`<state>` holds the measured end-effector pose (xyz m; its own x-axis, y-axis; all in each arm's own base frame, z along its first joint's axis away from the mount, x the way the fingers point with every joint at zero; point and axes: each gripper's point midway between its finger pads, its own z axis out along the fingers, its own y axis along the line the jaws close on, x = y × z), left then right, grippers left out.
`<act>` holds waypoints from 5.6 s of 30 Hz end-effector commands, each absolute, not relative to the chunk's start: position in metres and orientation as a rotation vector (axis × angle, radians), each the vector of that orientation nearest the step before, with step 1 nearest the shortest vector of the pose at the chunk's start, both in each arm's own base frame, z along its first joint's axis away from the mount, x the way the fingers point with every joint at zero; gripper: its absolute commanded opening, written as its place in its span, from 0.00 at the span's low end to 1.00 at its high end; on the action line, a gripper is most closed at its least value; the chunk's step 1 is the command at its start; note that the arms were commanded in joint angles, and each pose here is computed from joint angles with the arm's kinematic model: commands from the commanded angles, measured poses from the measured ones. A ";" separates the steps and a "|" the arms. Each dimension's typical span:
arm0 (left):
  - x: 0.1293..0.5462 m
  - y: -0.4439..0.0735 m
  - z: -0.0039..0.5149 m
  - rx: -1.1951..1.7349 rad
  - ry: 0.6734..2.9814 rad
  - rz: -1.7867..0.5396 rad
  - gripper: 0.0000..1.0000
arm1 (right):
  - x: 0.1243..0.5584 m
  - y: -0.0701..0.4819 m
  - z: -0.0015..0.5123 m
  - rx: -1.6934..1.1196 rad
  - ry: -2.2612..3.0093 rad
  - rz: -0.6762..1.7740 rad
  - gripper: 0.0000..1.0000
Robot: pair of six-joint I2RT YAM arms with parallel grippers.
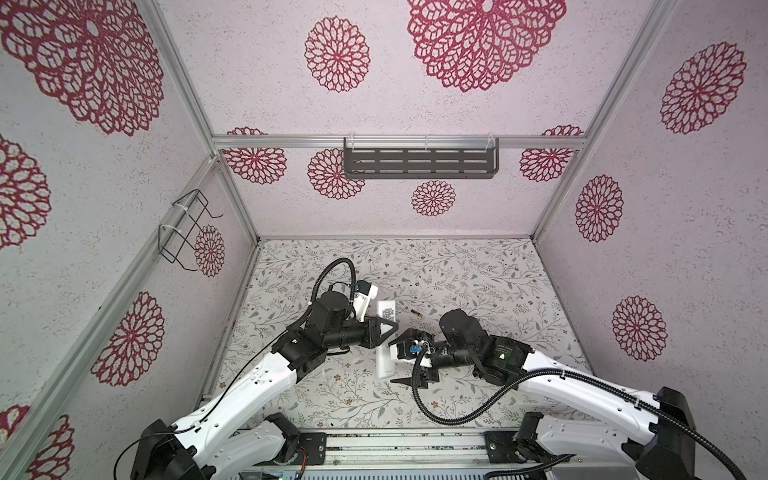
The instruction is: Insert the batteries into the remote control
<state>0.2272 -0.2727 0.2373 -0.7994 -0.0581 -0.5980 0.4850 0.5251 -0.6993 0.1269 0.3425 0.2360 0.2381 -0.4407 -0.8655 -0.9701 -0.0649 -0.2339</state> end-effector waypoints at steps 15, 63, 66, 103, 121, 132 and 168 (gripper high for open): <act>0.224 -0.274 0.261 0.381 2.098 -1.311 0.01 | 0.138 0.352 0.231 -1.652 1.355 0.740 0.85; 0.231 -0.265 0.254 0.374 2.122 -1.268 0.01 | 0.075 0.357 0.192 -1.964 1.416 0.971 0.73; 0.232 -0.264 0.253 0.373 2.127 -1.249 0.01 | 0.072 0.356 0.193 -1.976 1.418 0.986 0.71; 0.233 -0.263 0.248 0.389 2.152 -1.209 0.01 | 0.084 0.355 0.240 -1.829 1.321 0.907 0.61; 0.225 -0.267 0.259 0.391 2.104 -1.302 0.01 | 0.127 0.357 0.270 -1.565 1.192 0.726 0.76; 0.224 -0.266 0.260 0.389 2.090 -1.304 0.01 | 0.134 0.357 0.253 -1.591 1.227 0.691 0.76; 0.225 -0.265 0.265 0.387 2.072 -1.312 0.01 | 0.110 0.362 0.213 -1.765 1.309 0.821 0.71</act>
<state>0.2247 -0.2569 0.2257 -0.8096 -0.0562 -0.5843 0.4651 0.5457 -0.6971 0.1252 0.3621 0.2249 0.2910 -0.4416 -0.8487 -0.9560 -0.0997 -0.2759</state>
